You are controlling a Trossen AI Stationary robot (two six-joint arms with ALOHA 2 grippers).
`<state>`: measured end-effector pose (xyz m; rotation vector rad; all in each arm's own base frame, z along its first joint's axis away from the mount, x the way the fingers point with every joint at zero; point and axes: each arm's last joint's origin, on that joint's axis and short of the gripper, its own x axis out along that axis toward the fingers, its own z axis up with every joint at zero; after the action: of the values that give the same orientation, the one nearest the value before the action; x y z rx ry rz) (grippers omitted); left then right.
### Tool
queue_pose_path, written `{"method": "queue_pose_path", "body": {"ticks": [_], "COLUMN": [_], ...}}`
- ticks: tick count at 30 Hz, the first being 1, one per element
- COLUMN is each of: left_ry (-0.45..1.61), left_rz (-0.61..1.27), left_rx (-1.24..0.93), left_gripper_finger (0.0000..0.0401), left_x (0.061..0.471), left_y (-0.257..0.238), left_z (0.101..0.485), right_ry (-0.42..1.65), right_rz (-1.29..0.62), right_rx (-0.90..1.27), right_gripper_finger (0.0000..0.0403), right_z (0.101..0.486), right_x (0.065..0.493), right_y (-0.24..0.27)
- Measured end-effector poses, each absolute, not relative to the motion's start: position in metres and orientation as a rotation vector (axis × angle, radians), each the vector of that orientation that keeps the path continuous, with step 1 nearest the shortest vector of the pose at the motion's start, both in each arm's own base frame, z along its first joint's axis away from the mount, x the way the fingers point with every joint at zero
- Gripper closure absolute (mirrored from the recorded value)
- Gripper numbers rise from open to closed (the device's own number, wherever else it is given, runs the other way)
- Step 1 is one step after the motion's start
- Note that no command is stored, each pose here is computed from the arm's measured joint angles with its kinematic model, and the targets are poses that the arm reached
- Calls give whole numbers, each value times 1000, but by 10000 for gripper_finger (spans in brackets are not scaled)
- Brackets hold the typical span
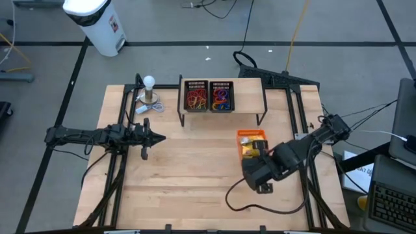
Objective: Pick & Place Office Desk Supplies
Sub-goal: Put the orange bin on the shelf
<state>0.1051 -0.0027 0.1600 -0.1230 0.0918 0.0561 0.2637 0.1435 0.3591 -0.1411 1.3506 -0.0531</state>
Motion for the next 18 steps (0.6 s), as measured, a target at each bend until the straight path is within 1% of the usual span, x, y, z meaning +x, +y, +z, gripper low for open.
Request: {"method": "queue_pose_path", "body": {"ticks": [2, 11, 18], "left_ry": [91, 92, 93], "left_rz": [56, 54, 38], "left_rx": [-124, -124, -122], "left_gripper_finger": [382, 382, 382], "left_x": [105, 105, 105], "left_y": [-3, -3, -3], "left_z": [160, 160, 160], "right_ry": [1323, 1244, 1274], "right_rz": [-37, -114, -160], "right_rx": [-152, -182, -205], "right_gripper_finger": [403, 403, 403], "right_z": [367, 396, 396], "right_x": [269, 277, 289], "right_y": [138, 94, 49]}}
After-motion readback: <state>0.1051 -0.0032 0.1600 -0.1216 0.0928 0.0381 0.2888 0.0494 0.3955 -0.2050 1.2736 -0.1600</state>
